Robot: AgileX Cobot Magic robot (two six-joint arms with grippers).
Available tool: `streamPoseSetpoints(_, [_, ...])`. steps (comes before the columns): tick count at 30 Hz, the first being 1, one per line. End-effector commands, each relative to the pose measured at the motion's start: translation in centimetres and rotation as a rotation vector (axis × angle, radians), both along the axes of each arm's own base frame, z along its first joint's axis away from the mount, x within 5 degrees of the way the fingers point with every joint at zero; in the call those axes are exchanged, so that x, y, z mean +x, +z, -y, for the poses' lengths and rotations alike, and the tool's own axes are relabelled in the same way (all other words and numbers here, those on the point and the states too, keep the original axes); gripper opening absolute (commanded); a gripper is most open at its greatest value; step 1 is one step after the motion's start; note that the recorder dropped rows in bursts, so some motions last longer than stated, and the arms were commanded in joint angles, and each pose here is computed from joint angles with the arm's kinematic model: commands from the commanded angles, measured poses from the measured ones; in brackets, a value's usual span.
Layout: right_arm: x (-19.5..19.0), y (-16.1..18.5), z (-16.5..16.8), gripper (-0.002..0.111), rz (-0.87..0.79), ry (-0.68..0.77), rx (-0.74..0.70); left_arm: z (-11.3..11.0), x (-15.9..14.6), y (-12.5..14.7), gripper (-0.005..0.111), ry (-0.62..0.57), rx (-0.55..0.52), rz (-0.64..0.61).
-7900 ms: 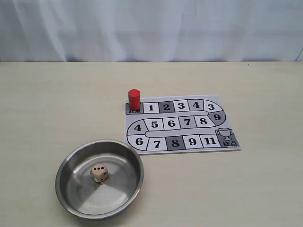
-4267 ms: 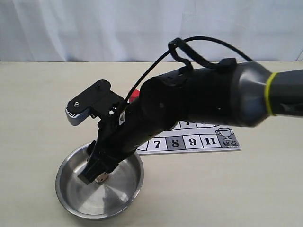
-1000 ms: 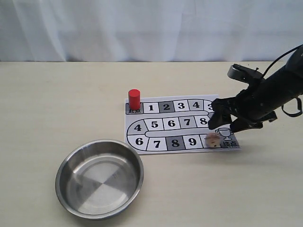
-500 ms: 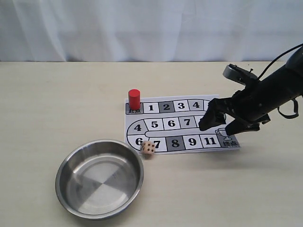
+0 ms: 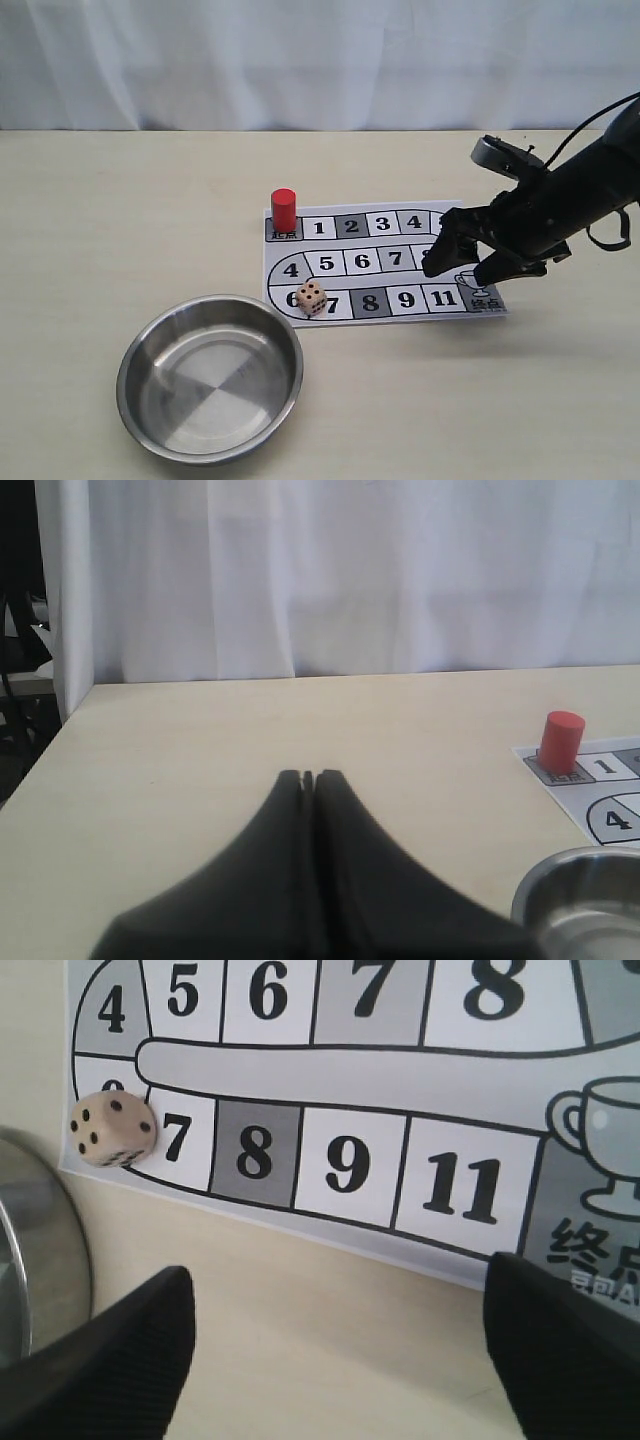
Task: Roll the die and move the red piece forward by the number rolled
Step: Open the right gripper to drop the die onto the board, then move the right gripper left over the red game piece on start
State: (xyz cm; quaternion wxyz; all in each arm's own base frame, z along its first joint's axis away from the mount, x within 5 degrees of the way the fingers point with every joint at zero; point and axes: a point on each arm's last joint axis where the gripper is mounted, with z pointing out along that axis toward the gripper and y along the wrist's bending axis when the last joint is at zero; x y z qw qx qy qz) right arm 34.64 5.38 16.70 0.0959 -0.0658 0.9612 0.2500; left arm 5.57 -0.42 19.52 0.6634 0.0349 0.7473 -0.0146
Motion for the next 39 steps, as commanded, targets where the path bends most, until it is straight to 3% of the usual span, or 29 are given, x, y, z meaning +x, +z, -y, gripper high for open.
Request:
streamPoseSetpoints(1, [-0.1,0.4,0.1,0.074,0.021,0.013,-0.009,0.0,0.0,0.0,0.000,-0.001,-0.002,0.009])
streamPoseSetpoints(14, [0.7,1.2,-0.3,0.074,0.076,0.044,-0.019,0.0,0.0,0.0,0.000,-0.001,-0.002,0.009])
streamPoseSetpoints(30, [1.4,2.2,-9.6,0.074,0.438,0.159,-0.170,0.0,0.0,0.0,0.000,-0.001,-0.002,0.009])
streamPoseSetpoints(39, [4.0,2.9,-13.8,0.074,0.454,0.222,-0.189,0.0,0.0,0.0,0.000,-0.001,-0.002,0.009])
